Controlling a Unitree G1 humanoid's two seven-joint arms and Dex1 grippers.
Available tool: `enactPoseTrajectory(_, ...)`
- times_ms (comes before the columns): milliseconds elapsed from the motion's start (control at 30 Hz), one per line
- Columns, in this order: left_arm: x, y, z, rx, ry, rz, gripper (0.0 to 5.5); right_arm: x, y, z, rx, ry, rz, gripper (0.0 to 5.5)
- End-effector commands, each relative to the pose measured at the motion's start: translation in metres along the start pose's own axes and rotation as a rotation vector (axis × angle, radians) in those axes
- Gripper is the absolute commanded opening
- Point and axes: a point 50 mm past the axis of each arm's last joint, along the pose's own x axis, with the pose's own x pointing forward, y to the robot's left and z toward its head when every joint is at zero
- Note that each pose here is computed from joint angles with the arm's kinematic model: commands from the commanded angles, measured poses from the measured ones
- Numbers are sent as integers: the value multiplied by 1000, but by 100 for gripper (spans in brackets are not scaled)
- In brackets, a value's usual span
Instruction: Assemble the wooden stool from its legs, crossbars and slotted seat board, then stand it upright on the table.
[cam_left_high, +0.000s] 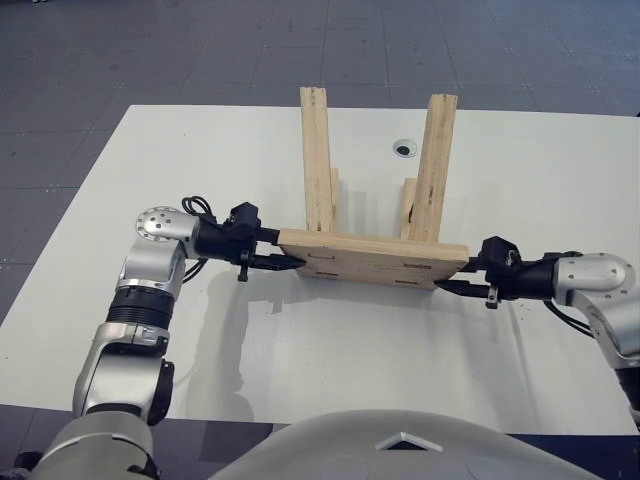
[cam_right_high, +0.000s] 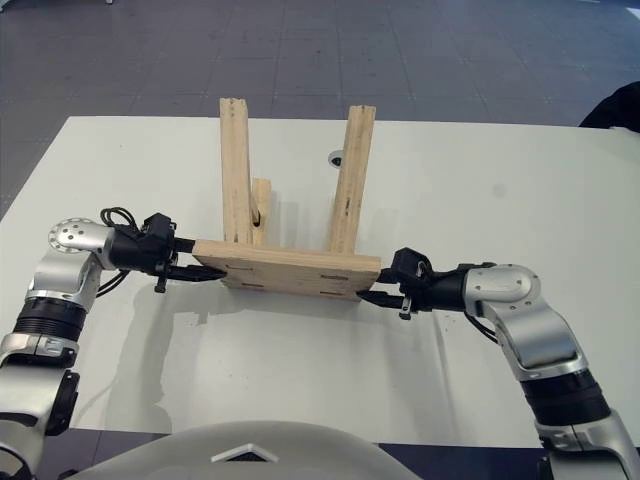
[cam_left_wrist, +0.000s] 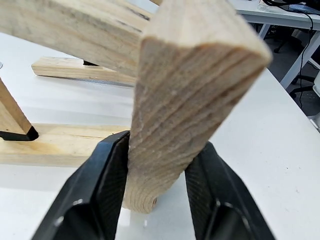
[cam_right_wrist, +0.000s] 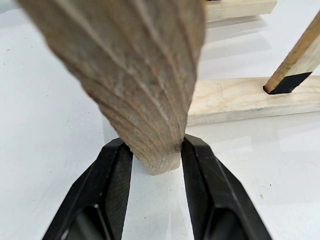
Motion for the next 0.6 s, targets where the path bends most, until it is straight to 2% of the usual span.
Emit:
enactPoseTrajectory(33,-5,2,11,12,-10,-22,157,0,-2,16,-30,-74,-5,141)
enactPoseTrajectory(233,-10,-10,31,-43,-81,-74,149,-17,2,55,26,-251,55,141)
enactPoseTrajectory(333,-24,-27,65,-134,-168,-155,145,-39,17,72,138,-322,236,141)
enactPoseTrajectory(467,-45,-36,127,-239,-293,-273,134,-66,28,95,253,-389,454,140)
enactPoseTrajectory(600,-51,-15,165,-434,-420,-250,131,-83,-4,125,432,-609,425,131)
